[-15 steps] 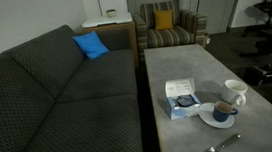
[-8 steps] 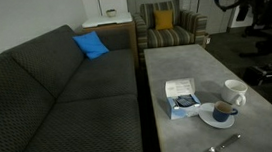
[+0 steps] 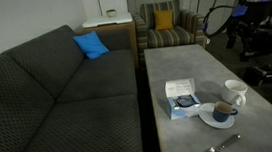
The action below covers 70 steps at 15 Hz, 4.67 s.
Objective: Remove the blue mug from the white plate and place it on the table
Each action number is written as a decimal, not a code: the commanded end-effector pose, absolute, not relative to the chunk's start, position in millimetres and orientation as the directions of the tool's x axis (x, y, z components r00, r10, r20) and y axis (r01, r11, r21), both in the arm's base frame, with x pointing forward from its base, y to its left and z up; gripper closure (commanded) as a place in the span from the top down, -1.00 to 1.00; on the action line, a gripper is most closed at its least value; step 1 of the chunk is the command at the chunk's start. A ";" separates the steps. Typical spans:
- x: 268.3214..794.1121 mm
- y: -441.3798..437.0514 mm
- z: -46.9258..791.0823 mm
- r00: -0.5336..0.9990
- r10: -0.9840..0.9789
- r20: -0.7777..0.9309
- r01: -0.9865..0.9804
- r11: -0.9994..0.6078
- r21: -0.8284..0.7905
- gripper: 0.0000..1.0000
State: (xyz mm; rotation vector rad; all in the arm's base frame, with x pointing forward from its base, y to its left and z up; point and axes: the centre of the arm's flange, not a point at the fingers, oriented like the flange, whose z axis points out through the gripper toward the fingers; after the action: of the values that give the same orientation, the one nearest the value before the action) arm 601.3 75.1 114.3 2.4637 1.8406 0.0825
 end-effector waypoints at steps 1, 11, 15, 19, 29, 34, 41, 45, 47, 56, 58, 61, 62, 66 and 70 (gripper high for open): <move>620.1 63.6 100.4 0.305 0.952 -0.003 0.952 -0.305 0.016 1.00; 610.3 88.0 92.7 0.175 0.982 -0.065 0.982 -0.169 0.084 1.00; 623.0 81.5 58.7 0.111 0.992 -0.068 0.994 -0.109 0.027 1.00; 632.8 69.7 10.7 0.038 0.999 -0.023 0.999 -0.038 -0.034 1.00; 635.8 52.3 -70.2 0.035 0.996 -0.083 0.989 -0.047 -0.141 1.00; 621.1 55.2 -66.8 0.041 0.996 -0.076 0.990 -0.051 -0.134 1.00; 607.5 76.6 -89.1 -0.008 0.991 -0.134 0.997 -0.002 -0.075 1.00; 596.0 80.0 -104.9 -0.026 0.994 -0.106 0.996 0.017 -0.090 1.00; 587.5 74.0 -107.7 -0.021 0.994 -0.111 0.994 0.009 -0.108 1.00; 584.5 47.3 -133.4 0.156 0.982 -0.104 0.986 -0.161 -0.041 1.00; 581.0 45.3 -148.6 0.262 0.961 -0.084 0.963 -0.266 -0.040 1.00; 575.7 39.5 -164.3 0.352 0.932 -0.079 0.934 -0.356 -0.034 1.00; 574.0 37.1 -167.5 0.377 0.923 -0.078 0.925 -0.380 -0.025 1.00; 572.7 30.5 -169.7 0.443 0.894 -0.070 0.896 -0.444 0.002 1.00; 577.4 29.0 -159.8 0.465 0.883 -0.059 0.885 -0.464 0.033 1.00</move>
State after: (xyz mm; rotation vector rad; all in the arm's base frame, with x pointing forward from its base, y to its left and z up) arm 575.4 34.4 -166.8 2.6431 1.6253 -0.0982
